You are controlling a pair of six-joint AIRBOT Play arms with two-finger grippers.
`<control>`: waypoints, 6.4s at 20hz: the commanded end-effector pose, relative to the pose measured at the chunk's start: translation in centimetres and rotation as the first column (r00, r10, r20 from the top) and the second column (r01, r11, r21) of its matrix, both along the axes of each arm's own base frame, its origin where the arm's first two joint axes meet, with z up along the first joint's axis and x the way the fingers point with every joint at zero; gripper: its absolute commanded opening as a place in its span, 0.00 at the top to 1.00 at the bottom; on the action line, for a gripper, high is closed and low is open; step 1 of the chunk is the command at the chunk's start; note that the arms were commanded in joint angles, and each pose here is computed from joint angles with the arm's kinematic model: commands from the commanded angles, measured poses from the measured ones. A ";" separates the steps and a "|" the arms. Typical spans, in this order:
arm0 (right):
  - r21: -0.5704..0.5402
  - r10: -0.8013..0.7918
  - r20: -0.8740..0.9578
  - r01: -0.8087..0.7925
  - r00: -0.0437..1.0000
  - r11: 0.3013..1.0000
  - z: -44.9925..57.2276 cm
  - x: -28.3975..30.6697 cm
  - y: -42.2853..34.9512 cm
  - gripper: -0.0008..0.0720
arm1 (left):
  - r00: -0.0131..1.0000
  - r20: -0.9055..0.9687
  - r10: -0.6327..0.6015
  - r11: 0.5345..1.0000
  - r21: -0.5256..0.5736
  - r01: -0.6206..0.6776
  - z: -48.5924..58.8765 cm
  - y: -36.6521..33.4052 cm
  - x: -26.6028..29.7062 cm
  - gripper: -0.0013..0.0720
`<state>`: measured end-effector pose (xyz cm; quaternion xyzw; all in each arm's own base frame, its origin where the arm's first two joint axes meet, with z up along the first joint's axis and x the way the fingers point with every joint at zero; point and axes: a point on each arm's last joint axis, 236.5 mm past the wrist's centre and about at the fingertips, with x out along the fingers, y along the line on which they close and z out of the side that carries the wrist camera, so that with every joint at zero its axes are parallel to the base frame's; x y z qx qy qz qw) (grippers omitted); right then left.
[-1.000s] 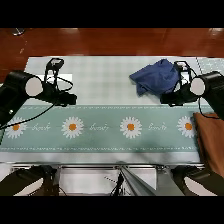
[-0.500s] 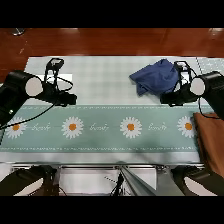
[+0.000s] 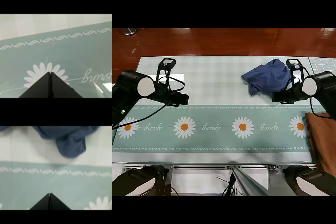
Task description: Fold the shirts.
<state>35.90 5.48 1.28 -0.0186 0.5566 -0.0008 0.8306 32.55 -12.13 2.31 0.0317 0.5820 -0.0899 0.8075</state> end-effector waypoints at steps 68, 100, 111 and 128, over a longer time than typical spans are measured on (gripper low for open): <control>0.422 0.054 0.133 -0.106 0.990 0.901 9.0 0.9 0.7 0.14 | 0.973 -0.215 -0.079 0.912 -0.411 -0.017 0.3 -7.0 -15.8 0.02; 0.629 0.251 -0.136 -0.113 0.958 0.769 -4.7 -7.3 13.8 0.95 | 0.977 -0.097 -0.189 0.758 -0.647 0.082 -2.1 -18.9 -10.8 0.95; 0.185 0.086 0.839 -0.431 0.537 0.883 46.2 -1.4 4.1 0.95 | 0.523 0.765 0.376 0.696 -0.606 0.386 45.0 0.0 -1.1 0.95; 0.052 0.016 0.749 -0.082 0.662 0.995 39.5 -20.8 -3.1 0.95 | 0.553 0.778 0.298 0.951 -0.291 -0.102 36.5 8.1 -15.3 0.95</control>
